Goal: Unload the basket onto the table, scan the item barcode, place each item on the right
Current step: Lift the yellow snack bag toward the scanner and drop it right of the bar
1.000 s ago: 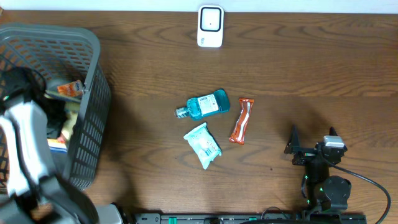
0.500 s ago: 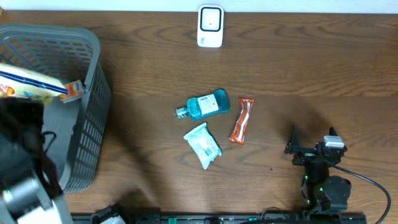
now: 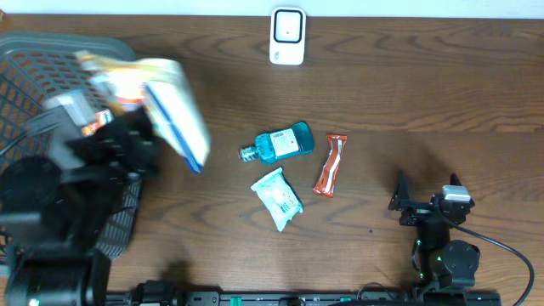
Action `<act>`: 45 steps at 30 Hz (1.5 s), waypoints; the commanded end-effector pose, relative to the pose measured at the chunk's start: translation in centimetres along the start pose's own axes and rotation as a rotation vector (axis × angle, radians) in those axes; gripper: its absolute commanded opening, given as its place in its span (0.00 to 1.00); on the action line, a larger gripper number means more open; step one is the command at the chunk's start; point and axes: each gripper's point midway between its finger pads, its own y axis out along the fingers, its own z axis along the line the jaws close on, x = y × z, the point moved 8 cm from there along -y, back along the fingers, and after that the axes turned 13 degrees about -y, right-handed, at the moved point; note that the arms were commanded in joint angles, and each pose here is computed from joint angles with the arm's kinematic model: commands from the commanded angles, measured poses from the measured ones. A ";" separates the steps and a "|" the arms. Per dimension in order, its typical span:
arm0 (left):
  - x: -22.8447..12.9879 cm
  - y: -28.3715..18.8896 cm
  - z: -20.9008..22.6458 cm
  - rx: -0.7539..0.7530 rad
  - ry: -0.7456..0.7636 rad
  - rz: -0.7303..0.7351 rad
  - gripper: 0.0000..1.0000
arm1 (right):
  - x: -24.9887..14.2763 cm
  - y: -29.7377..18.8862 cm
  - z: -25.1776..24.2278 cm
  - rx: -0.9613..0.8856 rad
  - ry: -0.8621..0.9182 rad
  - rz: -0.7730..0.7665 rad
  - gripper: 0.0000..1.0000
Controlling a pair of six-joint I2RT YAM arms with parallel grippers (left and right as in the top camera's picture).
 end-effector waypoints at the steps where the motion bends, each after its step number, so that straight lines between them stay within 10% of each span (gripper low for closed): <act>1: -1.9 2.6 -2.1 -0.118 0.179 0.146 0.07 | 0.0 0.0 0.1 0.008 -0.006 -0.003 0.99; 18: -19.3 26.0 -3.8 -0.284 0.313 0.478 0.07 | 0.0 0.0 0.1 0.008 -0.006 -0.003 0.99; 30: -31.3 31.8 0.7 -0.284 0.343 0.624 0.07 | 0.0 0.0 0.1 0.008 -0.006 -0.003 0.99; 35: -32.9 32.2 2.0 -0.256 0.348 0.655 0.10 | 0.0 0.0 0.1 0.008 -0.006 -0.003 0.99; 38: -32.7 32.2 1.7 -0.265 0.348 0.646 0.31 | 0.0 0.0 0.1 0.008 -0.006 -0.003 0.99; 45: -30.2 31.7 0.2 -0.278 0.393 0.565 0.45 | 0.0 0.0 0.1 0.008 -0.006 -0.003 0.99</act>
